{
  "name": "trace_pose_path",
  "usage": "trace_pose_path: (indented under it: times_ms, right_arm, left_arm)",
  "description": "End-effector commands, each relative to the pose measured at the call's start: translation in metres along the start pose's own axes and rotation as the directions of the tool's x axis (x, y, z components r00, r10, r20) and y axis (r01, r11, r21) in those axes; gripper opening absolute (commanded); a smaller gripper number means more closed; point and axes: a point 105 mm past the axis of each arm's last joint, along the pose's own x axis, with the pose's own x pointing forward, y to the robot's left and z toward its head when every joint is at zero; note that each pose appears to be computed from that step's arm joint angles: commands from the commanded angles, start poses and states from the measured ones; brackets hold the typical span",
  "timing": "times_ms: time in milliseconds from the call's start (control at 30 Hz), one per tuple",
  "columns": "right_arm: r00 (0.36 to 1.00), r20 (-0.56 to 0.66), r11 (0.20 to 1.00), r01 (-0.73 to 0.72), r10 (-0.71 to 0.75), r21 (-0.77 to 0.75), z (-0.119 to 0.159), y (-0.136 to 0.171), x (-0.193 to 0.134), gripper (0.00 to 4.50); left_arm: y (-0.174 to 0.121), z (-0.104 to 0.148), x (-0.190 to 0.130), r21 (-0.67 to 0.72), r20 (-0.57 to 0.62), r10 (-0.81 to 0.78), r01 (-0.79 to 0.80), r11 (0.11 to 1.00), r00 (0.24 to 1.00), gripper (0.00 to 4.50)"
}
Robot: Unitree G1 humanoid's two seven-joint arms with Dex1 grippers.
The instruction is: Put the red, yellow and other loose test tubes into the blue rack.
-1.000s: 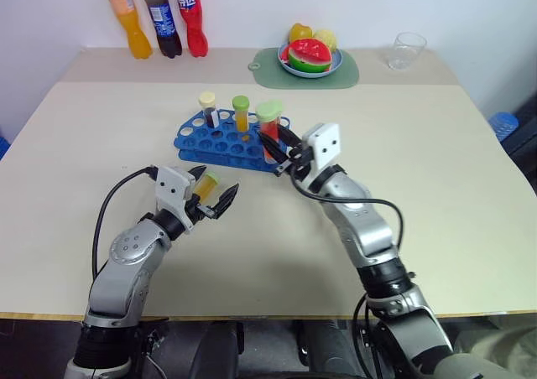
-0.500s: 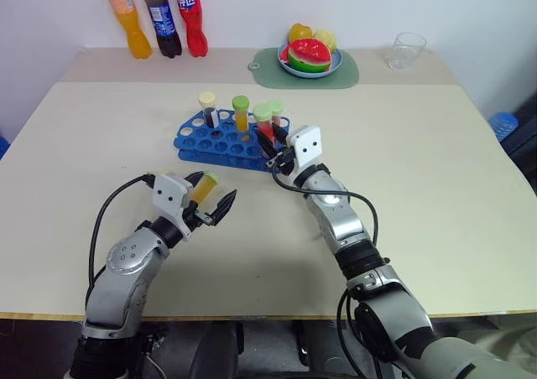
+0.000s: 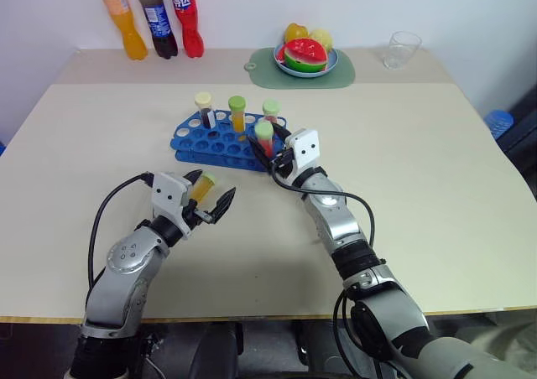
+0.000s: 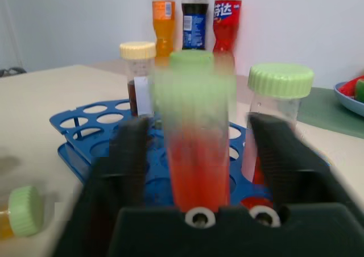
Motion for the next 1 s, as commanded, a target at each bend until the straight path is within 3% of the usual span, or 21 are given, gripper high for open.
trace_pose_path:
  times_ms: [33, 167, 300, 367, 467, 567, 633, 700, 900, 1000]
  right_arm:
    - [0.988, 0.155, 0.998, 0.029, -0.022, -0.049, 0.044, -0.009, 0.005, 4.13]
    - [0.981, 0.192, 0.996, 0.049, -0.033, -0.079, 0.064, -0.024, -0.003, 4.13]
    - [0.985, 0.175, 0.993, 0.025, -0.004, -0.117, 0.075, -0.037, -0.014, 4.13]
    - [0.986, 0.144, 0.987, -0.059, 0.080, -0.148, 0.080, -0.037, -0.022, 4.13]
    - [0.966, 0.096, 0.957, -0.221, 0.242, -0.187, 0.085, -0.026, -0.035, 4.13]
    - [0.890, 0.000, 0.873, -0.447, 0.456, -0.195, 0.082, -0.006, -0.058, 4.13]
    - [0.803, -0.109, 0.784, -0.596, 0.586, -0.176, 0.075, 0.005, -0.082, 4.13]
    - [0.746, -0.182, 0.731, -0.665, 0.641, -0.153, 0.071, 0.009, -0.099, 4.13]
    - [0.749, -0.196, 0.742, -0.659, 0.633, -0.121, 0.068, 0.014, -0.106, 4.13]
    - [0.752, -0.197, 0.749, -0.654, 0.629, -0.108, 0.063, 0.019, -0.108, 4.19]
  left_arm:
    - [0.006, 0.028, 0.003, 0.006, 0.061, 0.029, -0.030, 1.000, 0.998, 4.50]
    - [0.017, 0.041, 0.015, 0.082, -0.092, 0.055, -0.047, 0.995, 0.994, 4.50]
    - [0.035, 0.044, 0.023, 0.070, -0.346, 0.101, -0.081, 0.994, 0.933, 4.50]
    - [0.037, 0.041, 0.021, 0.003, -0.516, 0.052, -0.059, 0.998, 0.855, 4.50]
    - [0.040, 0.034, 0.016, 0.046, -0.713, 0.032, 0.002, 0.999, 0.701, 4.50]
    - [0.039, 0.033, 0.018, 0.009, -0.761, -0.015, 0.034, 0.999, 0.649, 4.50]
    - [0.038, 0.027, 0.018, 0.019, -0.793, -0.014, 0.048, 0.999, 0.609, 4.50]
    - [0.036, 0.022, 0.018, 0.015, -0.812, -0.025, 0.063, 0.998, 0.583, 4.50]
    - [0.038, 0.010, 0.018, 0.038, -0.847, 0.005, 0.051, 0.998, 0.532, 4.50]
    - [0.041, 0.003, 0.017, 0.058, -0.861, 0.032, 0.036, 0.998, 0.507, 3.75]
